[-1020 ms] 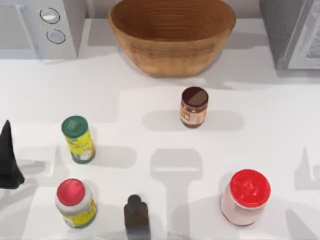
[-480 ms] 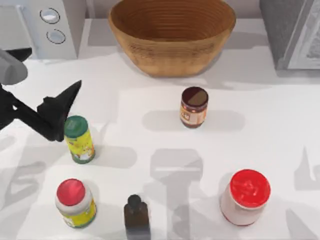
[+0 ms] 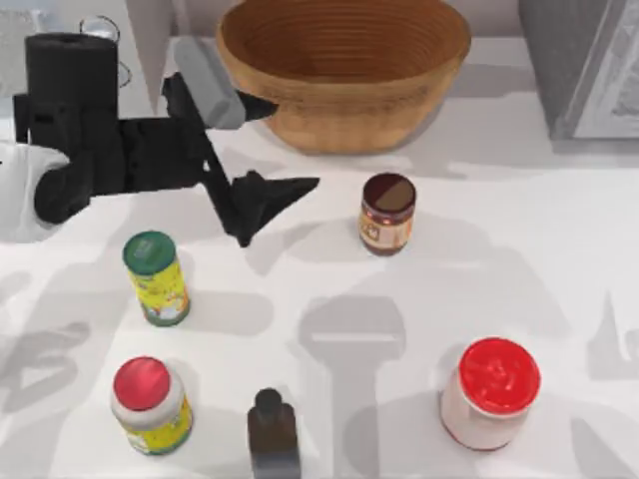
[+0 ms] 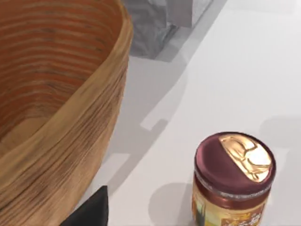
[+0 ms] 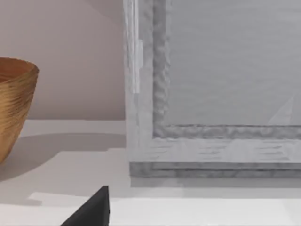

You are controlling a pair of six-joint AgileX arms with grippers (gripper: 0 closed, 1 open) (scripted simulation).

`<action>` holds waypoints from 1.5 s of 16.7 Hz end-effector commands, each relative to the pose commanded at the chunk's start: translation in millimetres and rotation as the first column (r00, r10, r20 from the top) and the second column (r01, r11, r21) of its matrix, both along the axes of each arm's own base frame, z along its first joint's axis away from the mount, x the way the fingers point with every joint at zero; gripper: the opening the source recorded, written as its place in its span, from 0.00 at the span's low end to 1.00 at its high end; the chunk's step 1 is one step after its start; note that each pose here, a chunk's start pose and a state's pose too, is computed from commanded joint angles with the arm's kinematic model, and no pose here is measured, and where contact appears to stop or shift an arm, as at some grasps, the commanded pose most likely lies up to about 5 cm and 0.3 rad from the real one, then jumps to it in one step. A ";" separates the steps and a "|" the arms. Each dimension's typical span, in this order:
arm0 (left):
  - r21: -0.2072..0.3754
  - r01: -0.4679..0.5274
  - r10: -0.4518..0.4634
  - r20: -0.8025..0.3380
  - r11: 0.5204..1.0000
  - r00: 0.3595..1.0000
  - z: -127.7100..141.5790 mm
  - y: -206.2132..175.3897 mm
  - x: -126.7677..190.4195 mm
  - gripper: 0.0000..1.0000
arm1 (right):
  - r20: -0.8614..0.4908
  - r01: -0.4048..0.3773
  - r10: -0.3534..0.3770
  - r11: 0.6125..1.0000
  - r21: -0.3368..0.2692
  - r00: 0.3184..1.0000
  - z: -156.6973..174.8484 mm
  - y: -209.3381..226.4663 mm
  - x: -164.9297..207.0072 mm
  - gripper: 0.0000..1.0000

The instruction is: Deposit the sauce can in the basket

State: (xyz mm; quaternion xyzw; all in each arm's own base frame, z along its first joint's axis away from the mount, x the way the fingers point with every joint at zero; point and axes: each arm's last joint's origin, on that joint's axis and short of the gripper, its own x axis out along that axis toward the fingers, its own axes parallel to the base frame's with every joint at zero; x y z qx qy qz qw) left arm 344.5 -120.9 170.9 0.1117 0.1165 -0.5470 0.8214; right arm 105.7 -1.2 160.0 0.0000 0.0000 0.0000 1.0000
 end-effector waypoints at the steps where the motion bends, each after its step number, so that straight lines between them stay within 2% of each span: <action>1: -0.003 0.055 -0.055 -0.014 0.999 0.998 -17.7 -9.3 12.0 1.00 | 0.000 0.000 0.000 1.000 0.000 1.000 0.0 0.0 0.0 1.00; 5: -0.026 0.210 -0.211 -0.043 0.977 0.976 -80.1 -35.0 41.9 1.00 | 0.000 0.000 0.000 1.000 0.000 1.000 0.0 0.0 0.0 1.00; 9: -0.039 0.261 -0.262 -0.044 0.965 0.964 -108.8 -40.8 51.5 1.00 | 0.000 0.000 0.000 1.000 0.000 1.000 0.0 0.0 0.0 1.00; 15: -0.039 0.255 -0.256 -0.042 0.966 0.966 -106.5 -38.8 52.3 1.00 | 0.000 0.000 0.000 1.000 0.000 1.000 0.0 0.0 0.0 1.00; 22: -0.040 0.265 -0.266 -0.048 0.964 0.963 -66.8 -53.8 41.8 1.00 | 0.000 0.000 0.000 1.000 0.000 1.000 0.0 0.0 0.0 1.00; 25: -0.037 0.268 -0.270 -0.055 0.963 0.961 -67.1 -68.0 39.2 1.00 | 0.000 0.000 0.000 1.000 0.000 1.000 0.0 0.0 0.0 1.00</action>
